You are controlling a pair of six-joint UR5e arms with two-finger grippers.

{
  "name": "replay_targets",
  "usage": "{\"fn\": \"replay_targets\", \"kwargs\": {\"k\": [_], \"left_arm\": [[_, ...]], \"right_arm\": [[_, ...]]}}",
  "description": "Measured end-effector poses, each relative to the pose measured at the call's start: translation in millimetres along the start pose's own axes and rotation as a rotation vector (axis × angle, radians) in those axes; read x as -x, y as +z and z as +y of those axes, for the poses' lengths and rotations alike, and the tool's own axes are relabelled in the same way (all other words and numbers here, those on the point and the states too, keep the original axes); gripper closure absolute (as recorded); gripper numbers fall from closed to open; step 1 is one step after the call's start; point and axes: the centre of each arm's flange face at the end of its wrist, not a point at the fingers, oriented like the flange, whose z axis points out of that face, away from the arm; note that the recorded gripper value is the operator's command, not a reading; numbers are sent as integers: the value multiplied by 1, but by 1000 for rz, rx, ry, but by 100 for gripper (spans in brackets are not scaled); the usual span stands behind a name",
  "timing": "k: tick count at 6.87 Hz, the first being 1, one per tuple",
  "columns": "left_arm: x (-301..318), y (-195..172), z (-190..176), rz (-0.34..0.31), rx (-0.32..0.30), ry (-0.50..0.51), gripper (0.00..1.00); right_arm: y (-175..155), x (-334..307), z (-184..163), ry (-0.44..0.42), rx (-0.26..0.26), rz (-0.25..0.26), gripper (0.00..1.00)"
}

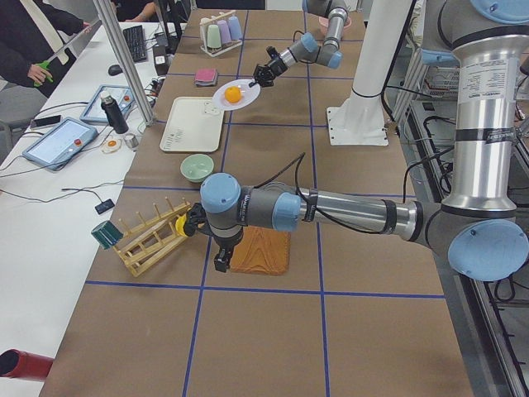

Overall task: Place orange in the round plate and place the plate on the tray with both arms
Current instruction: 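Slide the plate with the right gripper onto the cream bear tray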

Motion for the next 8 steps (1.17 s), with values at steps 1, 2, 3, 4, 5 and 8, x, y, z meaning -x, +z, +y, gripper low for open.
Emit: {"fn": "replay_targets", "kwargs": {"k": [1, 2, 3, 4, 5, 8], "left_arm": [[1, -1, 2, -1, -1, -5, 1], [2, -1, 2, -2, -2, -6, 1], [3, -2, 2, -2, -4, -9, 1], [4, -4, 3, -3, -7, -12, 1], [5, -6, 4, -5, -12, -16, 1], [7, -10, 5, -6, -19, -20, 1]], "right_arm": [[26, 18, -13, 4, -45, -18, 100], [70, 25, -15, 9, -100, -13, 100], [122, 30, -7, 19, -155, 7, 100], [165, 34, 2, 23, -196, 35, 100], [194, 30, 8, 20, -229, 65, 100], [230, 9, 45, -16, -257, 132, 0]]}}
